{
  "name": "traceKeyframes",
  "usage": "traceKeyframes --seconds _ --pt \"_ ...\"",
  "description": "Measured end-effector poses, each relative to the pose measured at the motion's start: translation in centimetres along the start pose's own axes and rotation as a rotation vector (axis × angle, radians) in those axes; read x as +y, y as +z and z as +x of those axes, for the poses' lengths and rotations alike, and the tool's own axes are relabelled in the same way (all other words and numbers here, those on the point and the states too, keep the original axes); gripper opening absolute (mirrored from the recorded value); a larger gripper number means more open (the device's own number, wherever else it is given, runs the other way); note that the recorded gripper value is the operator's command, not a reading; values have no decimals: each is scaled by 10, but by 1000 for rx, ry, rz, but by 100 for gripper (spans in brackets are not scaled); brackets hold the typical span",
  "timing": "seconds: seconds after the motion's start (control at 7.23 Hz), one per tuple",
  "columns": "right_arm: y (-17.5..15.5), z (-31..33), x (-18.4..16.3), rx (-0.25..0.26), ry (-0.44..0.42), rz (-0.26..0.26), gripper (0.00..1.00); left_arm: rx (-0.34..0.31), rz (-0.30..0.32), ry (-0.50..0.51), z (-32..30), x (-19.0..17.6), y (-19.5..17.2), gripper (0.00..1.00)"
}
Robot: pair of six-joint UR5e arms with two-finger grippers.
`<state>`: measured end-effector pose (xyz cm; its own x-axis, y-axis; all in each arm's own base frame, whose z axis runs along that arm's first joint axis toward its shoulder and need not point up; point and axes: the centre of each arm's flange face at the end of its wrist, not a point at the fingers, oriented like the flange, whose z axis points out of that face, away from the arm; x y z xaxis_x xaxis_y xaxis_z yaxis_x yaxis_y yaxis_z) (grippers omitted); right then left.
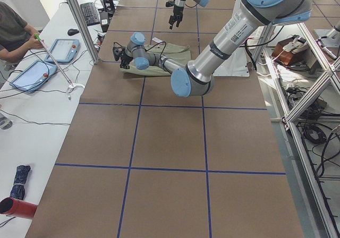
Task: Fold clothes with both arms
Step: 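Hold the collar edge with the right gripper while the left gripper lifts away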
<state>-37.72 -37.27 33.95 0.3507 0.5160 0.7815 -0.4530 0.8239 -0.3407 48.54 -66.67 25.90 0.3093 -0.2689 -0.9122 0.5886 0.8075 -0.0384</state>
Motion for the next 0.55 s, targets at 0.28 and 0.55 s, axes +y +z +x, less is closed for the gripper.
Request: traceKeyframes --seconds 0.28,0.55 --pt "14 -34 29 -4 -27 -32 100 62 -72 12 -33 12 -47 66" --pt "34 -72 76 56 -131 -69 92 91 -89 19 -59 20 -78 66"
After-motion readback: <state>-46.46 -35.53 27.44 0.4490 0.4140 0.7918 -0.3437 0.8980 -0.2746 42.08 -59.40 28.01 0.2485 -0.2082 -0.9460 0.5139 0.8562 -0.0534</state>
